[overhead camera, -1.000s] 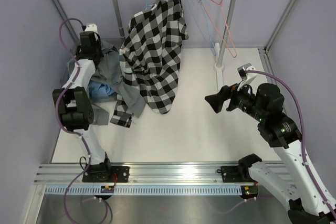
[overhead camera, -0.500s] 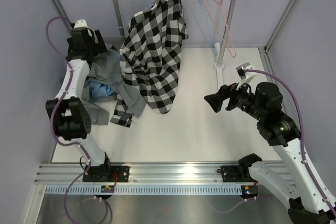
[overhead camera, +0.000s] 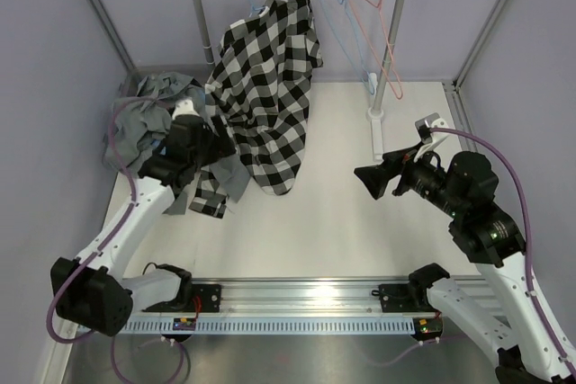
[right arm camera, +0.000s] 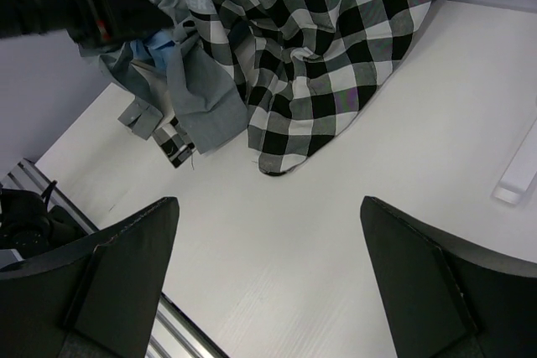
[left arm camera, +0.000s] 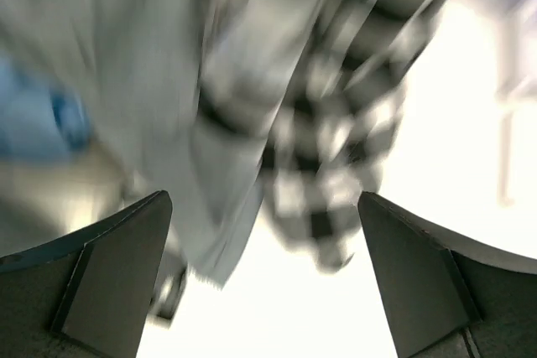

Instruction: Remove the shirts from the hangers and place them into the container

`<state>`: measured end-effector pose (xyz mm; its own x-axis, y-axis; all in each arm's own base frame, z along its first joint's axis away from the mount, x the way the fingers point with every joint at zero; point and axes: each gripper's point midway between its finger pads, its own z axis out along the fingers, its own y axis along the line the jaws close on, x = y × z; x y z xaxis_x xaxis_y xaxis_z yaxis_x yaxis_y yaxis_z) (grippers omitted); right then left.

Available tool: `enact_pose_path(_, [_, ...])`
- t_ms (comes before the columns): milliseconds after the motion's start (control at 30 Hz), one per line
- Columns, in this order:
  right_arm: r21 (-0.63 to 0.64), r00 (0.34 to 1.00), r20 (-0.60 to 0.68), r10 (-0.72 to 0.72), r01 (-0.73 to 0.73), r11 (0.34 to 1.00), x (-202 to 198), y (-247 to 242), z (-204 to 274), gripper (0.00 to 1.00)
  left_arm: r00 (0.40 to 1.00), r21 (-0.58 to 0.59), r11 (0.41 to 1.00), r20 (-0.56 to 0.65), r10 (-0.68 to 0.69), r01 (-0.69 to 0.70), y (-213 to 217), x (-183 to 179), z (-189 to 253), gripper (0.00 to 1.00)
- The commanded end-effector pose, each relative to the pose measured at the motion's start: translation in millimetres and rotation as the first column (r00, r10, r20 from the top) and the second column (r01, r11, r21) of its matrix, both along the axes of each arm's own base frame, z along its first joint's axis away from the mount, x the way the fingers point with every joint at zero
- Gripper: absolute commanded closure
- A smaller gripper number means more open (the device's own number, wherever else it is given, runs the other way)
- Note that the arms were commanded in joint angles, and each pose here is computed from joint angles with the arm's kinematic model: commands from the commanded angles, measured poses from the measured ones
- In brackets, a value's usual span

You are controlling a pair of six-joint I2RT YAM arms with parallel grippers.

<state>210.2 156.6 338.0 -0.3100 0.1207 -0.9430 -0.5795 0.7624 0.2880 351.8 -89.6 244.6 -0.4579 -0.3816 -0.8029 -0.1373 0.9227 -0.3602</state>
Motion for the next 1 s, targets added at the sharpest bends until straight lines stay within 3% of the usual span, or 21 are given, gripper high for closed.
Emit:
enact_pose_path(0, [0.024, 0.999, 0.039, 0.020, -0.021, 0.999, -2.2, 4.5, 11.0, 0.00, 0.990, -0.023, 0.996, -0.112, 0.083, -0.087, 0.5, -21.5, -45.2, 0.02])
enact_pose_path(267, [0.017, 0.999, 0.033, 0.011, -0.012, 1.000, -0.5, 3.4, 9.1, 0.00, 0.959, 0.107, 0.986, -0.241, 0.148, -0.125, 10.5, -13.9, -107.7, 0.11])
enact_pose_path(400, [0.016, 0.999, 0.034, 0.010, -0.011, 1.000, -0.3, 3.3, 9.1, 0.01, 0.955, 0.116, 0.986, -0.261, 0.143, -0.116, 7.0, -7.8, -122.1, 0.26])
enact_pose_path(500, [0.016, 0.999, 0.032, 0.010, -0.010, 1.000, -0.3, 3.4, 8.4, 0.01, 0.951, 0.148, 0.981, -0.265, 0.159, -0.123, 12.0, -5.3, -127.2, 0.48])
enact_pose_path(533, [0.015, 0.999, 0.034, 0.010, -0.011, 1.000, -0.5, 3.2, 8.7, 0.01, 0.952, 0.156, 0.981, -0.264, 0.157, -0.119, 12.9, -5.2, -126.5, 0.62])
enact_pose_path(633, [0.016, 0.999, 0.035, 0.006, -0.006, 1.000, 0.2, 2.6, 9.1, 0.01, 0.960, 0.166, 0.978, -0.227, 0.162, -0.126, 17.9, -7.4, -111.1, 0.85])
enact_pose_path(767, [0.016, 0.999, 0.031, 0.010, -0.010, 1.000, 0.2, 3.5, 8.4, 0.01, 0.970, 0.231, 0.960, -0.145, 0.196, -0.159, 36.0, -12.0, -68.3, 1.00])
enact_pose_path(967, [0.018, 0.999, 0.036, 0.014, -0.015, 1.000, -0.6, 4.3, 9.5, 0.01, 0.951, 0.386, 0.881, -0.032, 0.308, -0.272, 94.8, -15.9, 1.6, 1.00])
